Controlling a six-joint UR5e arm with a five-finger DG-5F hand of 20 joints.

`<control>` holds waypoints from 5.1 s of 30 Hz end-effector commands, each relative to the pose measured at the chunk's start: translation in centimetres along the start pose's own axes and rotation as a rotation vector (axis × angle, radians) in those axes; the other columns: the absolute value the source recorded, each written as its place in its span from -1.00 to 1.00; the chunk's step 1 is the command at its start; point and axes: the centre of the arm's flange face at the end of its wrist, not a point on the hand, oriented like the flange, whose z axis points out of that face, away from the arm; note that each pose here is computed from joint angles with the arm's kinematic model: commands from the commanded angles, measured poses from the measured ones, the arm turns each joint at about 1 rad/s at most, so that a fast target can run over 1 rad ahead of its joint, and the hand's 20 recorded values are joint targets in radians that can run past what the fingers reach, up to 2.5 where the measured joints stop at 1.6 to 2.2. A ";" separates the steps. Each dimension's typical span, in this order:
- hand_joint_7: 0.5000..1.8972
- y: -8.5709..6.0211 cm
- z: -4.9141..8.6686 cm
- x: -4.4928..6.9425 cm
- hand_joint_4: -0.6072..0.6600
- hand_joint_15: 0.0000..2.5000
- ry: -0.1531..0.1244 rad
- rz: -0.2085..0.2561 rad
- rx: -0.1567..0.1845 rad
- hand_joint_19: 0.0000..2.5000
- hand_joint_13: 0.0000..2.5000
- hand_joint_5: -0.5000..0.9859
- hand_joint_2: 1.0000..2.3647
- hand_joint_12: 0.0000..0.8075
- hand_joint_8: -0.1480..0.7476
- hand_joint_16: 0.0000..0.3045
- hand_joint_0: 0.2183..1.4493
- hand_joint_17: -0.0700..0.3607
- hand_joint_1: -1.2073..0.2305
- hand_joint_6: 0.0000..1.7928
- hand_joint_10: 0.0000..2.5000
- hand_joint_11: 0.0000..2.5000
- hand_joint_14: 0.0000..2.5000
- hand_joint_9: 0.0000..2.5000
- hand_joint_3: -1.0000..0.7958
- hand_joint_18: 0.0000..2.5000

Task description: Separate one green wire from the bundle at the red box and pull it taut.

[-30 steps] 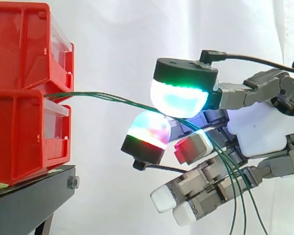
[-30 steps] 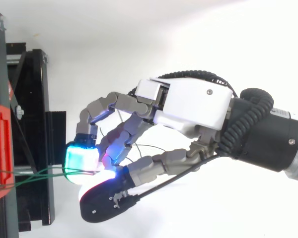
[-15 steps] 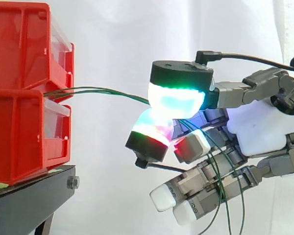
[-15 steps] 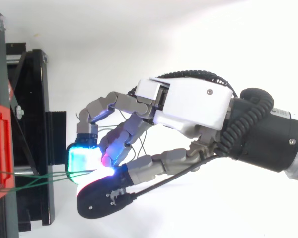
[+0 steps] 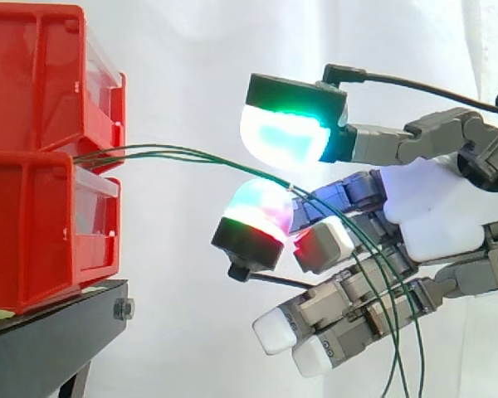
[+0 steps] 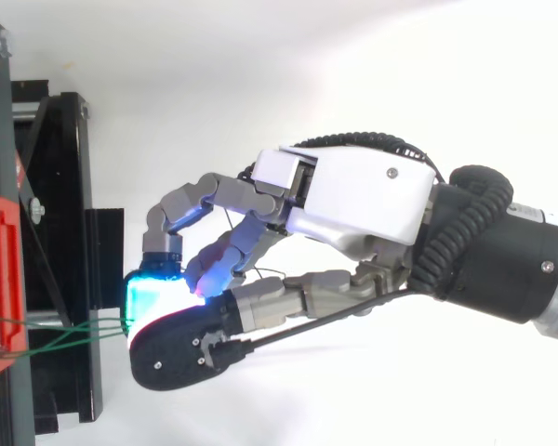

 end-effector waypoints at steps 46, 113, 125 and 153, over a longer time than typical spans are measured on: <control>-0.30 0.1 0.0 0.1 0.13 -0.65 0.002 0.001 -0.002 -0.63 -0.43 -0.53 -0.99 -0.16 -0.13 -0.69 -0.40 -0.19 -0.36 -0.01 -0.98 -0.30 -0.99 -0.09 -0.29 -0.56; -0.28 -1.0 0.0 -0.4 -0.03 -0.66 -0.003 -0.011 0.016 -0.64 -0.41 -0.53 -0.99 -0.19 -0.16 -0.70 -0.36 -0.20 -0.42 0.02 -0.98 -0.28 -0.99 -0.07 -0.30 -0.55; -0.17 -1.0 0.0 -0.4 0.13 -0.64 -0.001 -0.008 0.015 -0.61 -0.40 -0.45 -0.99 -0.18 -0.16 -0.70 -0.41 -0.19 0.02 -0.17 -0.98 -0.34 -0.99 -0.03 -0.35 -0.56; -0.33 -1.0 0.0 -0.2 0.05 -0.66 0.001 -0.009 0.012 -0.64 -0.43 -0.53 -1.00 -0.19 -0.18 -0.70 -0.31 -0.20 -0.64 -0.01 -0.98 -0.33 -0.99 -0.11 -0.44 -0.55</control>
